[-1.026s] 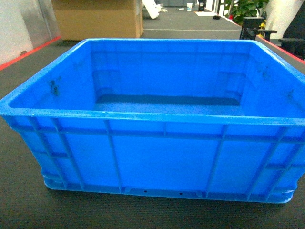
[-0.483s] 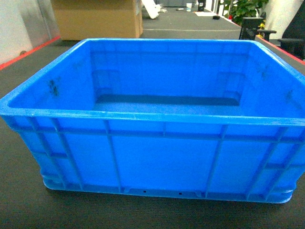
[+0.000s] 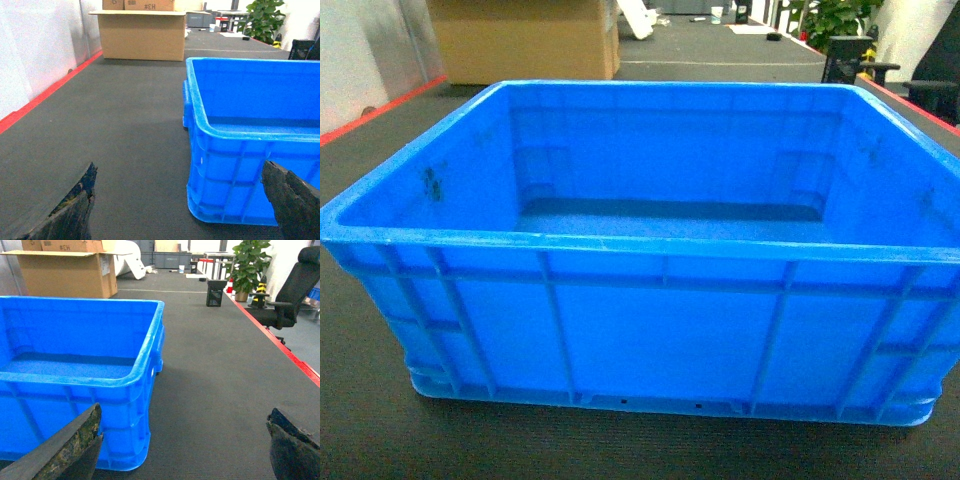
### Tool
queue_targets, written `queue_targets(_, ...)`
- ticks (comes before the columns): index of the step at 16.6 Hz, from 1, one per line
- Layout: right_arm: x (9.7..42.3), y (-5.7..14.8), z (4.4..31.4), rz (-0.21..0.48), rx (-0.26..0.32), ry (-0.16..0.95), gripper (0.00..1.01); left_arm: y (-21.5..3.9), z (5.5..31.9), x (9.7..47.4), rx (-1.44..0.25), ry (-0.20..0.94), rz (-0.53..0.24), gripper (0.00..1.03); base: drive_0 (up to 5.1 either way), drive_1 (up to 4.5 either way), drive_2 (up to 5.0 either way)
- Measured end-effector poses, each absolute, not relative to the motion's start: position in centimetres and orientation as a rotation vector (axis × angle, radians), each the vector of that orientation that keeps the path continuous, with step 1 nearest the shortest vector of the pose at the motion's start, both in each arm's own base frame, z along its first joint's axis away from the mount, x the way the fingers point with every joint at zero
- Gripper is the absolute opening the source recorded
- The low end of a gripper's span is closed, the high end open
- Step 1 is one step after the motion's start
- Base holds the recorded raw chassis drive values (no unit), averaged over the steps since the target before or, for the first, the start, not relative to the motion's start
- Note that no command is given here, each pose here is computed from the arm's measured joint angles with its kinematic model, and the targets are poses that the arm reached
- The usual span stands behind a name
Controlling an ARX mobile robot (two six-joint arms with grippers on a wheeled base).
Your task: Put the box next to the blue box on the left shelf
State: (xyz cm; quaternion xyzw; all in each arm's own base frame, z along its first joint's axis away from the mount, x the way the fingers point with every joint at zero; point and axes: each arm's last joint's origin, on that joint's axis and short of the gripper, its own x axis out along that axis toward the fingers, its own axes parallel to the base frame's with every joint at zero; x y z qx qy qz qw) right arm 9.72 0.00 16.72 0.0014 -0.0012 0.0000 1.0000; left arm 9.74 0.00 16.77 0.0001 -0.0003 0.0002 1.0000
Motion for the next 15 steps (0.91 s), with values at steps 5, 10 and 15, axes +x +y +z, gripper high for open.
queue_targets(5,9.72,0.00,16.72,0.000,0.003,-0.002,0.98,0.00,16.77,9.74,0.000,-0.001,0.000,0.98,0.0,0.00,0.0)
queue_targets(10,9.72,0.00,16.72,0.000,0.003,-0.002,0.98,0.00,16.77,9.74,0.000,-0.001,0.000,0.98,0.0,0.00,0.0)
queue_targets(15,9.82,-0.12,16.28,0.062,0.011,0.182,0.98,-0.32,16.25,9.94,0.019,0.076,0.005,0.98,0.0,0.00,0.0)
